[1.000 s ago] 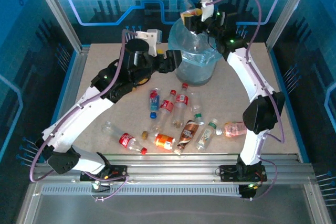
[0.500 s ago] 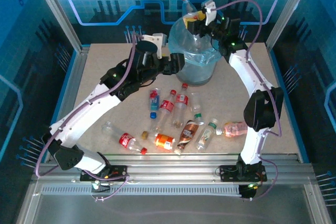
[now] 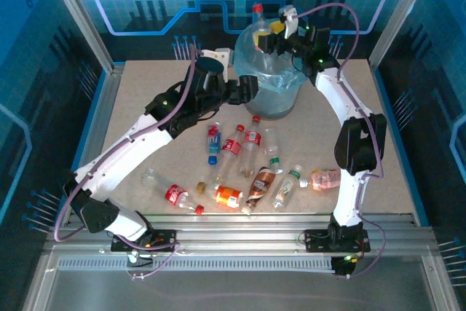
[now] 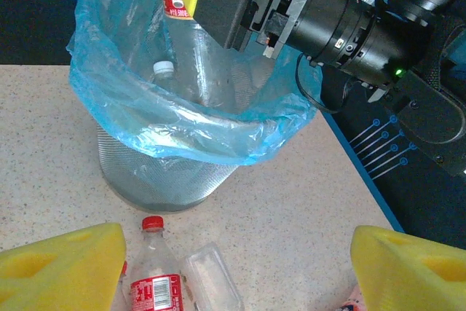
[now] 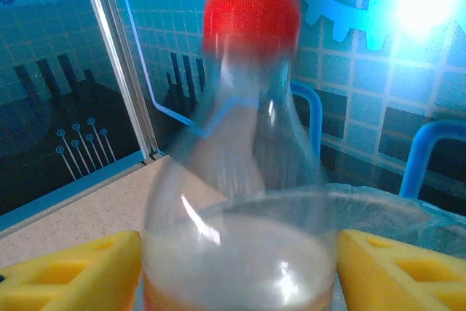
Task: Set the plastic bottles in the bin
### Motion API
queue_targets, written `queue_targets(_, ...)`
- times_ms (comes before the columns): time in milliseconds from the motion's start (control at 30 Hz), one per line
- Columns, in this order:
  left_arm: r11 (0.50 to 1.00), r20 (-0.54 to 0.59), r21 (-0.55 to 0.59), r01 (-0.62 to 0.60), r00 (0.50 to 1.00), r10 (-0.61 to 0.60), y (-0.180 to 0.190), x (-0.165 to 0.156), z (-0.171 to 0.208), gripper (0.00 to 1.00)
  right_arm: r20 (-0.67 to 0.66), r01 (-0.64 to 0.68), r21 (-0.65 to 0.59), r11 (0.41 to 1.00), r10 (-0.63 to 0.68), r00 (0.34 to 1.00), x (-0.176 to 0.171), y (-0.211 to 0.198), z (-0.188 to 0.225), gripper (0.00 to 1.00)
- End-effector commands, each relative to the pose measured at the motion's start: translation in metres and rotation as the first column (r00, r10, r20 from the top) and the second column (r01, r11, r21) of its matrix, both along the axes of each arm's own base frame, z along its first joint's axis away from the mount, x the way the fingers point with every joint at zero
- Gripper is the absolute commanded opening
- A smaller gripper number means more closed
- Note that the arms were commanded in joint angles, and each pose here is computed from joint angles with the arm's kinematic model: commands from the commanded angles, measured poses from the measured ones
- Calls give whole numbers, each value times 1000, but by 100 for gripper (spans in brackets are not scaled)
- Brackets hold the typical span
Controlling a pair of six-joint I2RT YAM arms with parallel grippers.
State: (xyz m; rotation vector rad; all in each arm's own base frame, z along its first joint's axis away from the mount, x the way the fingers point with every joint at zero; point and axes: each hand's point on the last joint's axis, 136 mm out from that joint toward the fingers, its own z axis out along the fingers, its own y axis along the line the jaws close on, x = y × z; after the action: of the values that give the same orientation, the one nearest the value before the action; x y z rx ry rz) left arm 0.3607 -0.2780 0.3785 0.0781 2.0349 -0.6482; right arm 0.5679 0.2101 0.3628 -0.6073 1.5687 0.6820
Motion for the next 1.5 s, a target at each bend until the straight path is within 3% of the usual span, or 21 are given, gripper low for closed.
queue_targets(0, 1000, 26, 5, -13, 1000, 13, 1, 0, 9, 83, 66, -10, 21, 1000, 9, 998, 1, -5, 27, 71)
queue_targets(567, 999, 30, 28, -28, 999, 27, 6, 2, 5, 84, 63, -31, 12, 999, 31, 998, -7, -3, 37, 70)
queue_targets(867, 997, 35, 68, -39, 999, 36, 17, -6, 1, 86, -47, 53, -87, 995, -57, 997, -34, 13, 72, 72)
queue_targets(1067, 980, 58, 149, -131, 991, 124, 59, -23, -8, 86, -153, -28, -98, 995, 13, 988, -83, 53, 95, 74)
queue_targets(1267, 924, 40, 266, -273, 961, 273, 135, -63, -56, 90, -274, -193, -113, 975, 156, 949, -145, 108, 60, 73)
queue_targets(1467, 859, -116, 117, -498, 852, 510, 224, -116, -104, 91, -306, -320, -161, 934, 261, 916, -209, 161, 17, 73)
